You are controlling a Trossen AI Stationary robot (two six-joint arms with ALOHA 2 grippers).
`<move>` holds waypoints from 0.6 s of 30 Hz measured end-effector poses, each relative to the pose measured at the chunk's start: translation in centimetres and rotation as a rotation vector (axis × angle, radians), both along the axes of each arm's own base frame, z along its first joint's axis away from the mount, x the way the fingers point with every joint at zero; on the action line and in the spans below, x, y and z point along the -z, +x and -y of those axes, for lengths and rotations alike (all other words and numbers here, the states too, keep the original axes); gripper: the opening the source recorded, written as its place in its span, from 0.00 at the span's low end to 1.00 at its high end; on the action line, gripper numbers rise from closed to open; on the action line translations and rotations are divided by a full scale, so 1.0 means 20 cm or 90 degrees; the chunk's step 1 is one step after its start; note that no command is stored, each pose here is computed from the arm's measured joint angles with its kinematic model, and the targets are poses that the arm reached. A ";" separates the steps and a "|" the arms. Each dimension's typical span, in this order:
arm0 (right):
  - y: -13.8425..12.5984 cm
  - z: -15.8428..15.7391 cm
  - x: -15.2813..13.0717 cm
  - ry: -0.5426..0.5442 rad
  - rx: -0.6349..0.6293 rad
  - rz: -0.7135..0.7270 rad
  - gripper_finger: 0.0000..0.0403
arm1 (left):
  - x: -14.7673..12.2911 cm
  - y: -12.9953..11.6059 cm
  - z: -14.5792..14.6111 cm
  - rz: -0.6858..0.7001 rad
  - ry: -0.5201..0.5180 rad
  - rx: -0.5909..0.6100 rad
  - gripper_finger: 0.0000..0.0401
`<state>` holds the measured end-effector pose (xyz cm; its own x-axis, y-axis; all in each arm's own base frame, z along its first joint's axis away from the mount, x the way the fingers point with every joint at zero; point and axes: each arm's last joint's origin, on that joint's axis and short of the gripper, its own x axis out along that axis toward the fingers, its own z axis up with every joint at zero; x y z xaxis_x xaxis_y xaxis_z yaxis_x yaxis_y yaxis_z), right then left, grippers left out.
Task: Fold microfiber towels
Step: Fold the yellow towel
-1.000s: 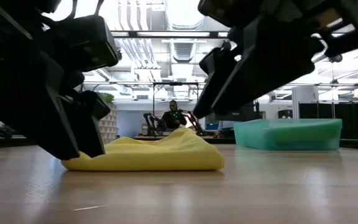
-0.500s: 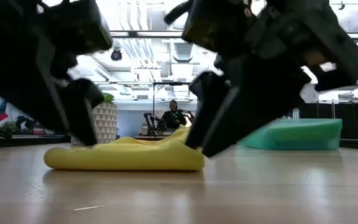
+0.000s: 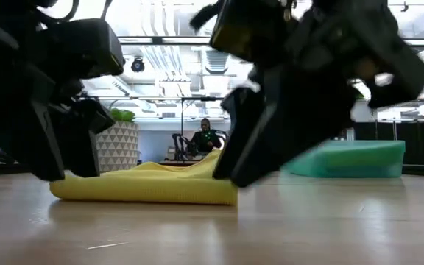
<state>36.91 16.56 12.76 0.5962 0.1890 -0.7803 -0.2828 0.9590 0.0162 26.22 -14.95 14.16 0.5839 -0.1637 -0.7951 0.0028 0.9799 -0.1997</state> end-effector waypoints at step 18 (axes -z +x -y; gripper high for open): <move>0.00 -0.01 0.11 0.003 0.069 -0.052 0.33 | 0.05 -0.06 0.06 -0.057 0.024 0.021 0.40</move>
<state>36.96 16.76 10.64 0.5485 0.1305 -0.8259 -0.1746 0.9838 0.0395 25.08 -16.16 13.19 0.5056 -0.1505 -0.8496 0.0193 0.9864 -0.1633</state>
